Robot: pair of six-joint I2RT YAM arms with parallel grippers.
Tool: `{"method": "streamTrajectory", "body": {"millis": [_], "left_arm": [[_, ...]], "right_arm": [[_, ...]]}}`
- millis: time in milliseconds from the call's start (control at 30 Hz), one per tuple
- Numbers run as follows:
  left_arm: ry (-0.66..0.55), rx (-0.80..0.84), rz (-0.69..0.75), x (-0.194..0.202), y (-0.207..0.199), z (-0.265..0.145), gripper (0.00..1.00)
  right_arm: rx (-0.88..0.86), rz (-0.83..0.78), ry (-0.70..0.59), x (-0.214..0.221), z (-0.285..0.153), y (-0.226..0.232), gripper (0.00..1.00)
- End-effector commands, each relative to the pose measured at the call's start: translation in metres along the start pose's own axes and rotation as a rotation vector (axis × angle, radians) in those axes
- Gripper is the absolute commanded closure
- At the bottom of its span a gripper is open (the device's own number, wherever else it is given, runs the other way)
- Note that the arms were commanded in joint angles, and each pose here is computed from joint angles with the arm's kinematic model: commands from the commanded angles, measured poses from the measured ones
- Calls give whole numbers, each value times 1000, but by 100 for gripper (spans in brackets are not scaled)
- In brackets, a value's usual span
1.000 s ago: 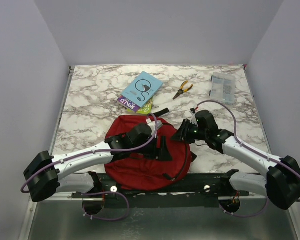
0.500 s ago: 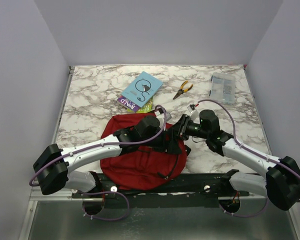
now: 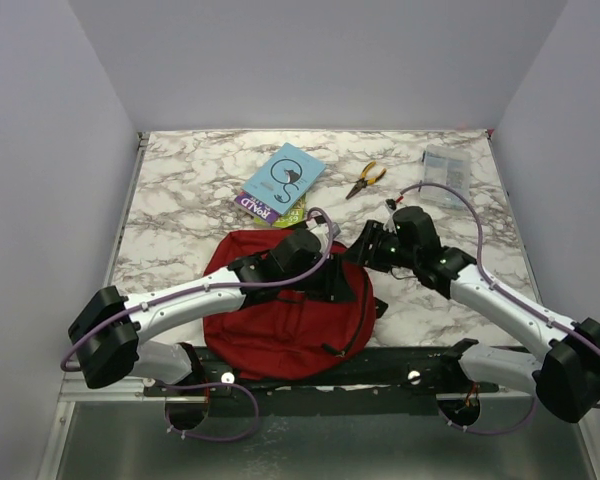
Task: Pack the student bag
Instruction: Move the student bag to the center of the board, then unzip the student bag at the center of the board.
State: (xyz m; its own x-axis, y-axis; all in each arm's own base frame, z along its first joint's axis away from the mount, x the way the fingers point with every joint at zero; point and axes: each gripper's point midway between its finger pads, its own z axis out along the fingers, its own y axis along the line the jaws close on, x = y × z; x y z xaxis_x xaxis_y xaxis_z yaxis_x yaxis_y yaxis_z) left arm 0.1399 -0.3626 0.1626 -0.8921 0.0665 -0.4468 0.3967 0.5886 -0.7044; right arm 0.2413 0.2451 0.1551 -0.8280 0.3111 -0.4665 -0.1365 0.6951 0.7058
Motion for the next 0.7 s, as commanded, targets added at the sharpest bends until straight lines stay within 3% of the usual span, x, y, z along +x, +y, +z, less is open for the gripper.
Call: {"method": "streamTrajectory", "body": {"millis": [0, 67, 167, 400, 667], "left_arm": [[-44, 9, 32, -9, -5, -14, 44], [-50, -2, 27, -6, 1, -21, 34], [-72, -20, 33, -2, 12, -33, 28], [-129, -107, 32, 6, 46, -67, 24], [-294, -135, -2, -9, 67, -114, 9]], "right_arm": [[333, -218, 45, 7, -23, -69, 41], [309, -246, 28, 7, -34, -65, 34], [281, -264, -19, 5, -45, -62, 26], [255, -322, 82, 26, -44, -43, 31], [256, -528, 61, 54, -52, 7, 32]]}}
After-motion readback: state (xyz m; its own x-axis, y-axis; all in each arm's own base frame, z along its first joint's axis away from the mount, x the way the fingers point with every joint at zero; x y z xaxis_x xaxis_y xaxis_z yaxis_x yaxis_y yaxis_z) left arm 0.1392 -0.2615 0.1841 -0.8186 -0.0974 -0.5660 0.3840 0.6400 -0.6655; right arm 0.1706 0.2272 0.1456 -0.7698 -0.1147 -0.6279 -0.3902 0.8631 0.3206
